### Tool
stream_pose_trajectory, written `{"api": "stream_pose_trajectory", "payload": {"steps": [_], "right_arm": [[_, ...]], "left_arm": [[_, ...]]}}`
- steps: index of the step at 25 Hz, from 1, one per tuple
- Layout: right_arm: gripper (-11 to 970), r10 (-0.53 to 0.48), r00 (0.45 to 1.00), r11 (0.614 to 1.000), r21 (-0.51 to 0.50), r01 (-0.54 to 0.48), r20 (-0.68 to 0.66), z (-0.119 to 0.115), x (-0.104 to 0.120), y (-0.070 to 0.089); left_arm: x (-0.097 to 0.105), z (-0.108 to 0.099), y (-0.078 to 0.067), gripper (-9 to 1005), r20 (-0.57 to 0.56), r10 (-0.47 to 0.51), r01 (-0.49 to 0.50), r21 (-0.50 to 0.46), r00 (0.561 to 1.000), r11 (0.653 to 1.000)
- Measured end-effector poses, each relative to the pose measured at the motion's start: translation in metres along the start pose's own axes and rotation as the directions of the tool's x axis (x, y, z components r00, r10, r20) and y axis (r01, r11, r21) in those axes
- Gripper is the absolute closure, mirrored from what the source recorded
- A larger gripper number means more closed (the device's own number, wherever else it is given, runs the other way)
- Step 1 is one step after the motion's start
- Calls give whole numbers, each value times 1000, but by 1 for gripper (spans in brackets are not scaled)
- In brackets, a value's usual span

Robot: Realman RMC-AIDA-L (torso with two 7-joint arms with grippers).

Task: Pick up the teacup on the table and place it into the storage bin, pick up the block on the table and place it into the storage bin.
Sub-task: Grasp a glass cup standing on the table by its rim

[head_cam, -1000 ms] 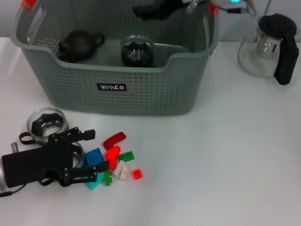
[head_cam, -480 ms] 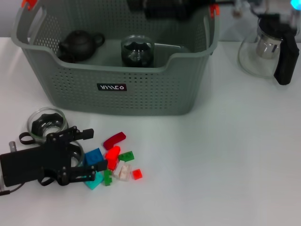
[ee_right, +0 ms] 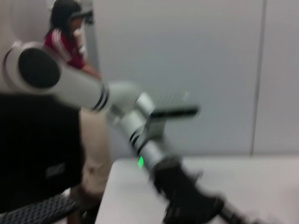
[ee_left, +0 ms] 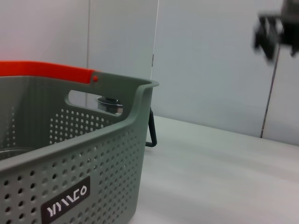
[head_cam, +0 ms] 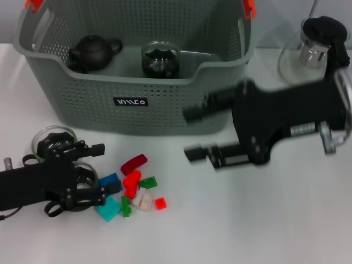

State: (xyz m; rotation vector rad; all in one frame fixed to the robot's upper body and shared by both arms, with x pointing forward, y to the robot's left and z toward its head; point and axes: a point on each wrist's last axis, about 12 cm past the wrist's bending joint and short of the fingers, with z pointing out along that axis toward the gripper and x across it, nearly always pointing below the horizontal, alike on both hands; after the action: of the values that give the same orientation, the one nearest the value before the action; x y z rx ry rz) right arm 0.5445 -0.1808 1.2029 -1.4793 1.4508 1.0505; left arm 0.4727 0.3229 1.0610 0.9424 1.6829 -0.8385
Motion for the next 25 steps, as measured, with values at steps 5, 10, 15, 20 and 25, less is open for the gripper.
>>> {"api": "stream_pose_trajectory", "payload": {"steps": [5, 10, 15, 20, 25], "right_arm": [[330, 92, 994, 995, -38, -94, -55, 8, 24, -1], [330, 113, 991, 990, -72, -118, -78, 18, 31, -5], [331, 138, 985, 988, -49, -143, -104, 24, 36, -13], [332, 147, 983, 988, -35, -151, -108, 25, 35, -17], [333, 152, 982, 988, -16, -155, -108, 25, 35, -20]], "left_arm": [[-7, -2, 5, 93, 0, -12, 12, -5, 1000, 1000], [-14, -9, 14, 93, -43, -59, 58, -43, 997, 997], [-28, -25, 27, 92, -109, -61, 47, -125, 992, 991], [-43, -44, 41, 95, -190, -119, 71, -240, 975, 968], [-61, -58, 52, 99, -250, -186, 89, -352, 950, 932]]}}
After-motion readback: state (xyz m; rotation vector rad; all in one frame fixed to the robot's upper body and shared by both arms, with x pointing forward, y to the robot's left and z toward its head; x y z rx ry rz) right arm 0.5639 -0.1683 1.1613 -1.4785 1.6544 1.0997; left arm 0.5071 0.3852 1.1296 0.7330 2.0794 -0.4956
